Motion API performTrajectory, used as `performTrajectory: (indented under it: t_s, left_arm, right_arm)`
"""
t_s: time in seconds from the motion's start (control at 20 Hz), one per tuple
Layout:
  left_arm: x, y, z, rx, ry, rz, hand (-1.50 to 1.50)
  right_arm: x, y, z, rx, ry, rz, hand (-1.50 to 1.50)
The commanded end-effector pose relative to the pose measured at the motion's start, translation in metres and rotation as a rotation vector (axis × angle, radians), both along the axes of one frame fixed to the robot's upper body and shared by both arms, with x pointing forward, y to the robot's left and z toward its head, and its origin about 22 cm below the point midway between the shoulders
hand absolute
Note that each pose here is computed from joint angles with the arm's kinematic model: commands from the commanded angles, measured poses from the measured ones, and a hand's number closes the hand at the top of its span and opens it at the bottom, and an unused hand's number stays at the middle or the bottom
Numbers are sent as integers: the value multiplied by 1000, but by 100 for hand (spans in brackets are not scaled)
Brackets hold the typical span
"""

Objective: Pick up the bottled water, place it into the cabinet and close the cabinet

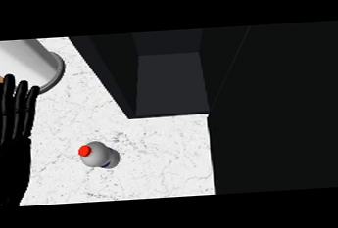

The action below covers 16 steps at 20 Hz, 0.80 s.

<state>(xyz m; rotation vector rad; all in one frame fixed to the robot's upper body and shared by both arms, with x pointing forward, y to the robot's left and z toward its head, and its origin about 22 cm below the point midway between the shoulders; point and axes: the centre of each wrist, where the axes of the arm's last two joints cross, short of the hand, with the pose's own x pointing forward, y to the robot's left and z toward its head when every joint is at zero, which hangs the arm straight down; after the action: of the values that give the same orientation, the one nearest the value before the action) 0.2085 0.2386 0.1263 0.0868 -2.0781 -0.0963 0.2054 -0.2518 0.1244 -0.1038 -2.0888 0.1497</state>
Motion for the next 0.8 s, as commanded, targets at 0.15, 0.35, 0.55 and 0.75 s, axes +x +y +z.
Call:
performTrajectory:
  t_s: [0.15,0.35,0.55,0.75]
  left_arm:
    - [-4,5,-10,-29,-10,-376,-150]
    - [-11,12,-19,-132,161,-637,-150]
    - [-30,57,-2,-135,197,-667,-150]
    - [-38,87,9,-158,218,-674,-150]
  right_arm:
    - [-16,0,3,13,-5,13,-150]
    - [-24,26,0,60,89,247,-150]
    - [-60,38,18,72,98,269,-150]
    - [-69,45,33,71,110,269,-150]
